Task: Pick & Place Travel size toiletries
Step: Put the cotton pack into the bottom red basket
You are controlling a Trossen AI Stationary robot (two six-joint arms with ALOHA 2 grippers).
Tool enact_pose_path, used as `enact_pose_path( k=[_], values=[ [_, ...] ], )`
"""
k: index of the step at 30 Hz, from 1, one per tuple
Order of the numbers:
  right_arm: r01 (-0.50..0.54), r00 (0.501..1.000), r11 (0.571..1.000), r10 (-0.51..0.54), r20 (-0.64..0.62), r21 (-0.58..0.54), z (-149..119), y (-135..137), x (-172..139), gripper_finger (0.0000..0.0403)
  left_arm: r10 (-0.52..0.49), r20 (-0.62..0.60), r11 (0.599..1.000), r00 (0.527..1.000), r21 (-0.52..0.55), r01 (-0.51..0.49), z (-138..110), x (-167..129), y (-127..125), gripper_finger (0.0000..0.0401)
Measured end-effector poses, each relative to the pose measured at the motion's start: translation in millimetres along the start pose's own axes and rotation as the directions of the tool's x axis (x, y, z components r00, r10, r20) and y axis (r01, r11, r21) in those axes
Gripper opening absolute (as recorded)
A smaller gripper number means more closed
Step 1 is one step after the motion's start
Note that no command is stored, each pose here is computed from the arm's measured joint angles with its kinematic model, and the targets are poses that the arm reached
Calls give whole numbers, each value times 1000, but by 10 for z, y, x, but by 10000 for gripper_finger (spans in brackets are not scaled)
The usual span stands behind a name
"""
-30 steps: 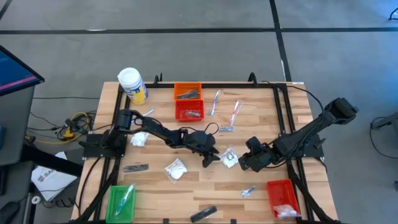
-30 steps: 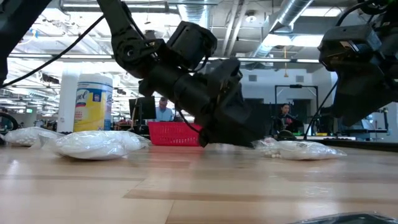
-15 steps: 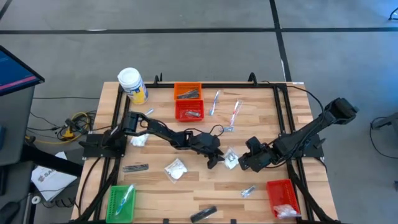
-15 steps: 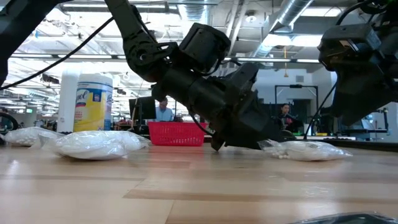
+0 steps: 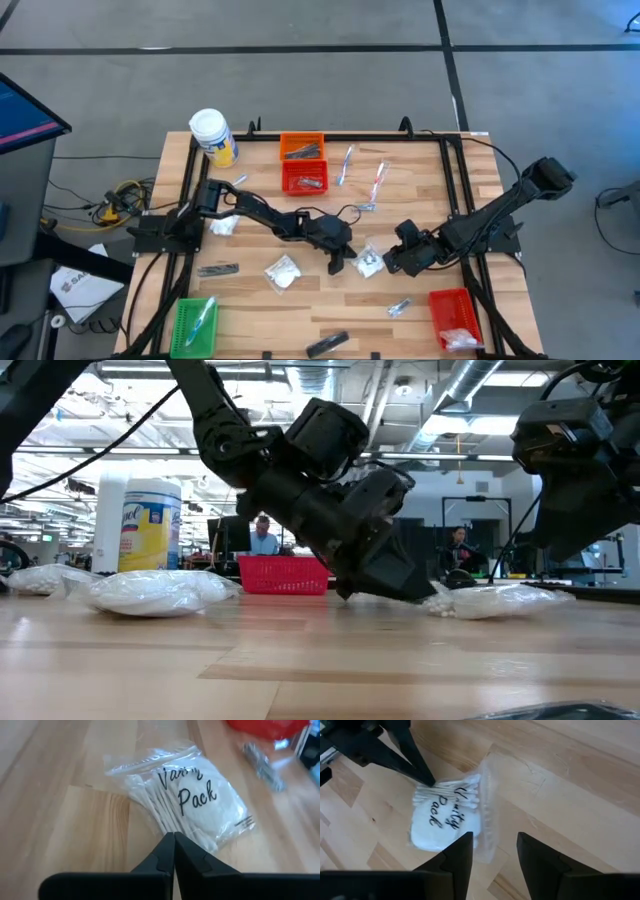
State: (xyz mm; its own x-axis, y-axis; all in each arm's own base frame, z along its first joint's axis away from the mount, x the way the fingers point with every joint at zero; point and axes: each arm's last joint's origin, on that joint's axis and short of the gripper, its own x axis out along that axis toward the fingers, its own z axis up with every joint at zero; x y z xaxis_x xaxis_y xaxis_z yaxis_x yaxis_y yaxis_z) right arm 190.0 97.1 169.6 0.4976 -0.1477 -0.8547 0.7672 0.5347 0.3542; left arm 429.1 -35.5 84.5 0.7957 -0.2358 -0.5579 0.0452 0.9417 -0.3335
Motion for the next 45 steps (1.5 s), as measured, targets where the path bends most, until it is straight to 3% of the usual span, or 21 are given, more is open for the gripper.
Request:
enact_pose_path(
  k=[7,12,18,25,34,45],
  values=[
    [-30,1000,999,30,-8,-17,-51,27,-21,163,113,31,960,993,253,-117,56,-90,-267,0],
    [-97,995,995,97,-10,-5,-92,61,-9,179,179,73,887,981,420,-193,11,-79,-473,0],
    [-130,991,991,130,-12,1,-135,29,36,199,234,144,801,962,532,-274,3,-103,-696,0],
    [-160,987,987,161,-3,22,-157,-57,133,204,225,201,763,954,572,-300,103,-240,-895,0],
    [-278,960,960,279,29,-31,-148,-40,188,204,232,200,764,952,568,-305,98,-274,-871,0],
    [-235,971,971,237,23,-53,-257,-51,287,202,231,200,765,952,567,-305,98,-274,-873,0]
  ],
)
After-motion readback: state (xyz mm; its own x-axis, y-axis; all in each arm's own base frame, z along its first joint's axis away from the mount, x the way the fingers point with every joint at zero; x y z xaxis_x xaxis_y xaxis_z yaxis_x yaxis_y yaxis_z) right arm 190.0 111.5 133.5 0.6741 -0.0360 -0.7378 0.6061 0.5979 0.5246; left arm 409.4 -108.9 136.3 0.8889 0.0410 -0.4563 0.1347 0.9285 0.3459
